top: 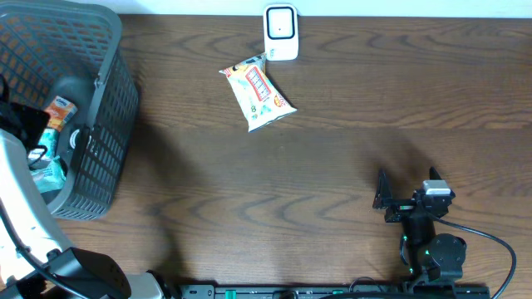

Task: Scan the item barcode
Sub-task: 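Lower the left gripper into the basket and grasp the green wipes pack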

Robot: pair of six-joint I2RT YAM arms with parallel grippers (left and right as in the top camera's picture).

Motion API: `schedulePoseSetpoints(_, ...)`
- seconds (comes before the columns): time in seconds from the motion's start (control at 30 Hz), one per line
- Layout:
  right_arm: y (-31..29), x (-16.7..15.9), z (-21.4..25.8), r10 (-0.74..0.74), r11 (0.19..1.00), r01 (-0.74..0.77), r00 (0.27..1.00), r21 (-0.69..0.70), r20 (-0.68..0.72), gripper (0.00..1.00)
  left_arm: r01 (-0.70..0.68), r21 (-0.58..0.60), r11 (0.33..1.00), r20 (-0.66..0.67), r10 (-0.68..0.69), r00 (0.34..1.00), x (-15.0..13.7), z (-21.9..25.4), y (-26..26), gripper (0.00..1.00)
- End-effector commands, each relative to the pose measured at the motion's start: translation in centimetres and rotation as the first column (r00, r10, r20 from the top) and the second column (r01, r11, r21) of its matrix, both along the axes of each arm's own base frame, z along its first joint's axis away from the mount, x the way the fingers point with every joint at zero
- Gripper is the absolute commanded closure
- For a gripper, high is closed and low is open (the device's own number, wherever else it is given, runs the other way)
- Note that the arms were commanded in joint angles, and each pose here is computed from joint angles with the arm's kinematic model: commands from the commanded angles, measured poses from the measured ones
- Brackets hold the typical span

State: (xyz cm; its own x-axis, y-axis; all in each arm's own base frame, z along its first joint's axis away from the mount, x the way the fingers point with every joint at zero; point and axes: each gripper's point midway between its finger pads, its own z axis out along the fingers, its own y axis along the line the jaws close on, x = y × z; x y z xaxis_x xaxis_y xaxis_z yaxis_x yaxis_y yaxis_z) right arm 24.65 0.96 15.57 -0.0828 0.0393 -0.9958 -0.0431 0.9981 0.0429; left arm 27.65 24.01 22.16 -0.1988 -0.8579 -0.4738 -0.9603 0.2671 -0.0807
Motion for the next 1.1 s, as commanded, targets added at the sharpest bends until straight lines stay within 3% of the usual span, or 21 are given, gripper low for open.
schedulePoseSetpoints(0.0,-0.3,0.0,-0.2,-0.017,1.000,0.017,1.000,0.009,-0.007,0.01,-0.017,0.019,1.000,-0.004,0.017,1.000,0.4,-0.6,0.9,0.02)
schedulePoseSetpoints(0.57,-0.3,0.0,-0.2,-0.017,1.000,0.017,1.000,0.009,-0.007,0.01,-0.088,-0.071,0.994,-0.140,0.077,0.987,2.5,-8.9,2.7,0.02)
schedulePoseSetpoints(0.8,-0.3,0.0,-0.2,-0.017,1.000,0.017,1.000,0.009,-0.007,0.01,-0.158,-0.051,0.986,-0.290,0.137,0.947,0.7,-12.4,3.6,0.02)
schedulePoseSetpoints(1.07,-0.3,0.0,-0.2,-0.017,1.000,0.017,1.000,0.009,-0.007,0.01,-0.196,-0.094,0.976,-0.373,0.148,0.916,-0.1,-15.8,3.4,0.02)
